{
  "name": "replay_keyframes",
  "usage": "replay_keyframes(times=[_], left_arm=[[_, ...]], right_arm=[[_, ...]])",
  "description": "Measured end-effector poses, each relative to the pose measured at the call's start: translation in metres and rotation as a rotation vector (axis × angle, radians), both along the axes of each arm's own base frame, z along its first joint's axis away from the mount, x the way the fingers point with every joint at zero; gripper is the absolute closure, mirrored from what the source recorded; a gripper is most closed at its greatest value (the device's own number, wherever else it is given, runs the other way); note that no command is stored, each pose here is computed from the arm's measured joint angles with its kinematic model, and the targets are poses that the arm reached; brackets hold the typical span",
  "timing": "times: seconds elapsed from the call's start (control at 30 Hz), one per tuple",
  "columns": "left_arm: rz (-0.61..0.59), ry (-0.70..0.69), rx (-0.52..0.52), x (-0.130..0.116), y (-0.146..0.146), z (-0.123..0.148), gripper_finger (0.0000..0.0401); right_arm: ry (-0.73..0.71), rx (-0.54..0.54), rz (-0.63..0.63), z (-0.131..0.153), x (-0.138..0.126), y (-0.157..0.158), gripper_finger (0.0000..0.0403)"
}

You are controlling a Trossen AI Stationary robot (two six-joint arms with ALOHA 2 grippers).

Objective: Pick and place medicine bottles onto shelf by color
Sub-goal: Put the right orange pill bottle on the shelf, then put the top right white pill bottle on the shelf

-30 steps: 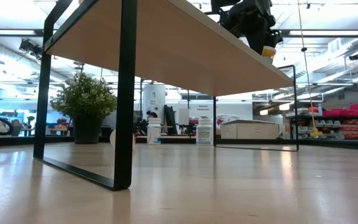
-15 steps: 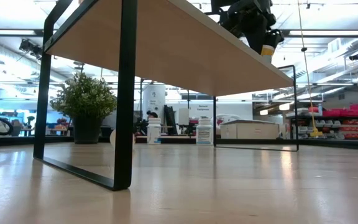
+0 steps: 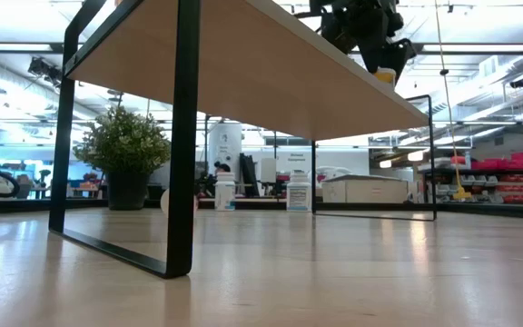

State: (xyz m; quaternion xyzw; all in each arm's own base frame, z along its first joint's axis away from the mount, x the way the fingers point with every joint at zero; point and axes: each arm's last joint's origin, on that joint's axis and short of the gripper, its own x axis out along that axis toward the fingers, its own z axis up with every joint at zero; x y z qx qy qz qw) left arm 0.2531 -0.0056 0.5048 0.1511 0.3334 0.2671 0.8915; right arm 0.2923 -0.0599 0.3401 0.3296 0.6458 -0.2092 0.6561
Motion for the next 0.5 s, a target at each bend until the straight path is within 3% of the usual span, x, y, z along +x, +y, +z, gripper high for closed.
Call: replay_keyframes(times=[0.5], left_arm=[[0.018, -0.039, -0.071, 0.0, -0.001, -0.001, 0.0195]], right_arm=[[-0.14, -0.073, -0.026, 0.039, 0.0, -0.001, 0.0099]])
